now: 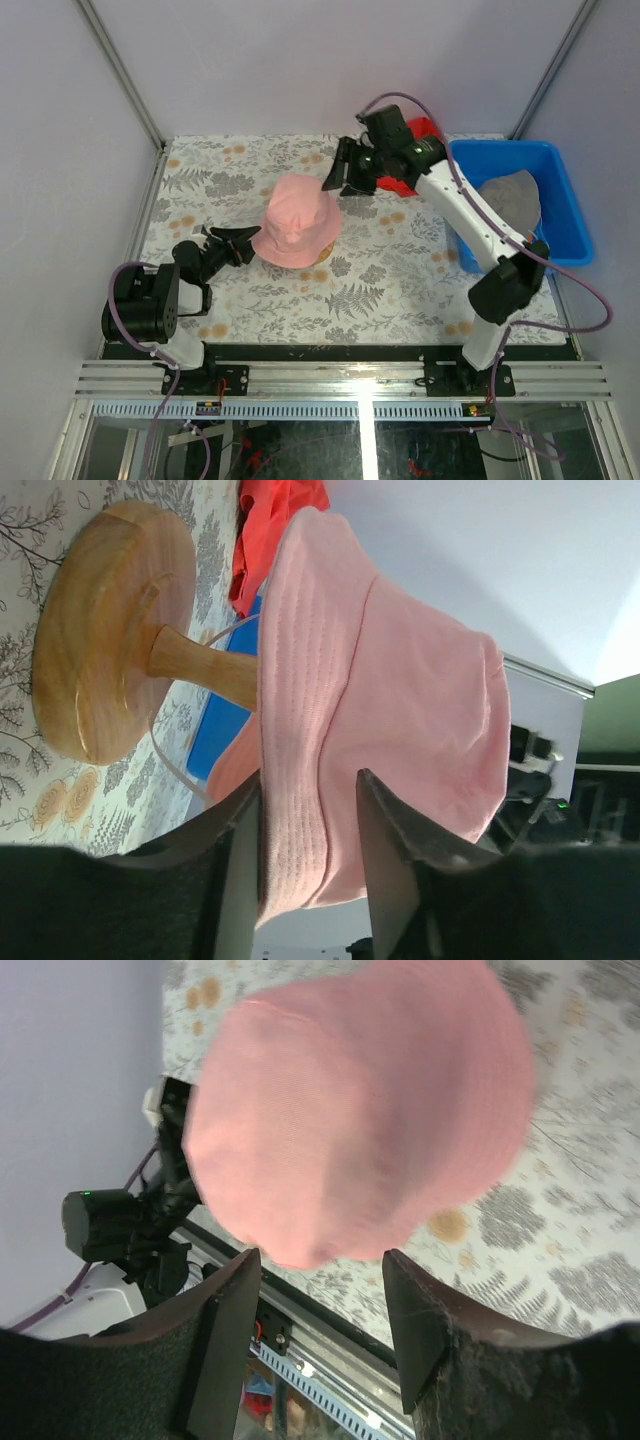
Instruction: Stack the hats
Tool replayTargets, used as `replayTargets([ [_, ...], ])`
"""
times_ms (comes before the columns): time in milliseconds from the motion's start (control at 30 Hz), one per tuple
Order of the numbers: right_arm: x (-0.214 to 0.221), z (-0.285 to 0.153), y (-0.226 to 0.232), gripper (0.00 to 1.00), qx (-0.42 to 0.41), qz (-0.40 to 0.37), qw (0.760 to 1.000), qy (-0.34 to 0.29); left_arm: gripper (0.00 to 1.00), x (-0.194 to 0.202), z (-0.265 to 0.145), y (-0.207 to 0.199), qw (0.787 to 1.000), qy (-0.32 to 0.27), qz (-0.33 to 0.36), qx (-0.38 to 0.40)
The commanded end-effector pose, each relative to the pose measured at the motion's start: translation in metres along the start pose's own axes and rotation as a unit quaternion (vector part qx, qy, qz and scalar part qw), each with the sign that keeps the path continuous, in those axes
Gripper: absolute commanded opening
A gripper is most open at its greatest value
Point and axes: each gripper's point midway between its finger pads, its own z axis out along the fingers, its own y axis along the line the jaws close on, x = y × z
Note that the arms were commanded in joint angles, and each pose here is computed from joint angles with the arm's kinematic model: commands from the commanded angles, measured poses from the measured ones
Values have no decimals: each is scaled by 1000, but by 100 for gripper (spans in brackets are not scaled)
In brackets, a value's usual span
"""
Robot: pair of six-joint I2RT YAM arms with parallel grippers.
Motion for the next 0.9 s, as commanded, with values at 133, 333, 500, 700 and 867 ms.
replayTargets([
  [133, -20, -30, -76, 56, -95, 113, 987, -70, 50, -2, 2, -10, 998, 17, 35, 43],
  [333, -3, -14, -90, 56, -117, 136, 983, -41, 50, -12, 1, 8, 999, 10, 29, 20],
  [500, -9, -28, -99, 56, -63, 111, 990, -55, 45, -19, 5, 16, 1000, 6, 24, 15],
  [700, -39, -74, -150, 58, 71, 102, 986, -115, 45, -22, 6, 9, 999, 9, 14, 33],
  [867, -44, -115, -227, 58, 170, 156, 963, -138, 45, -35, -9, 14, 1000, -13, 19, 19],
])
